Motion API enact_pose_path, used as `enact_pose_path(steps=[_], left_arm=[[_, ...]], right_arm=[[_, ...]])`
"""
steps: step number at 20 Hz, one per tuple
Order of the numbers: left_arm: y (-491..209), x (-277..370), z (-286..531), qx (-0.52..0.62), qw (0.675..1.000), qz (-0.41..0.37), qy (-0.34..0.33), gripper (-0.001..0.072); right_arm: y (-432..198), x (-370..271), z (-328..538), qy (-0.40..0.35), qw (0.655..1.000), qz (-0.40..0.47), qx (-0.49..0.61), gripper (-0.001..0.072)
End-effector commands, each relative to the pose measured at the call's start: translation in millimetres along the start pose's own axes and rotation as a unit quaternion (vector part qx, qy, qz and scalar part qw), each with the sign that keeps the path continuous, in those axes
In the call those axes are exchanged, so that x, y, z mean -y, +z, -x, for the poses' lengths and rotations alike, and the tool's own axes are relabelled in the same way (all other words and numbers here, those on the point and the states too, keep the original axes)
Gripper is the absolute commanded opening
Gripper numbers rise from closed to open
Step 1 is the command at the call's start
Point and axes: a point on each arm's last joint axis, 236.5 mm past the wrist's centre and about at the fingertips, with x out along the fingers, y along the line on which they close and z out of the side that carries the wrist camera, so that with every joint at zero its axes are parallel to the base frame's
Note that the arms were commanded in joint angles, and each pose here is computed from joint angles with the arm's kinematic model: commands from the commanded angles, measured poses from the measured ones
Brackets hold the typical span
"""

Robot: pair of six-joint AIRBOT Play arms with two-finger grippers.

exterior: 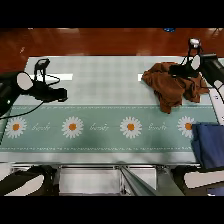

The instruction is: Fold the shirts.

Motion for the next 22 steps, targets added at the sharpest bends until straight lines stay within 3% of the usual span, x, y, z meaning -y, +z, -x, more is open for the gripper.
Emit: enact_pose_path(steps=[1, 3, 4, 5, 6, 10, 14, 18, 22], left_arm=[[-25.1, 10.0, -12.1, -0.031, 1.000, 0.002, -0.001, 0.0507], [-28.7, 15.6, -12.4, -0.036, 0.999, 0.018, -0.002, 0.0507], [-29.8, 16.5, -12.3, -0.038, 0.999, 0.035, -0.003, 0.0506], [-30.8, 19.7, -11.9, -0.041, 0.998, 0.043, -0.009, 0.0506], [-32.1, 20.9, -10.2, -0.044, 0.998, 0.041, -0.011, 0.0507], [-34.3, -20.4, 28.8, -0.057, 0.997, -0.010, 0.045, 0.0506], [-30.1, -50.1, 85.3, 0.019, 0.997, 0.042, 0.065, 0.0506], [-40.1, -29.1, 114.8, 0.116, 0.992, 0.048, 0.022, 0.0506], [-66.7, -13.6, 106.1, 0.134, 0.989, 0.060, -0.016, 0.0506]], right_arm=[[-35.0, 3.6, -38.3, 0.020, 0.998, -0.005, -0.065, 0.0413], [-43.9, 3.2, -46.6, 0.020, 0.997, -0.006, -0.080, 0.0399], [-45.5, 3.5, -47.3, 0.020, 0.996, -0.006, -0.083, 0.0342], [-47.6, 3.0, -45.5, 0.020, 0.996, -0.006, -0.090, 0.0151], [-48.8, 0.0, -41.9, 0.027, 0.995, -0.001, -0.099, 0.0026], [-6.1, -22.7, 15.2, 0.076, 0.993, 0.035, -0.082, 0.0023], [100.6, -54.6, 158.6, 0.151, 0.982, 0.031, 0.106, 0.0023], [149.1, -73.2, 326.0, 0.211, 0.937, 0.050, 0.273, 0.0022], [138.2, -116.5, 450.4, 0.272, 0.878, 0.120, 0.376, 0.0022]])
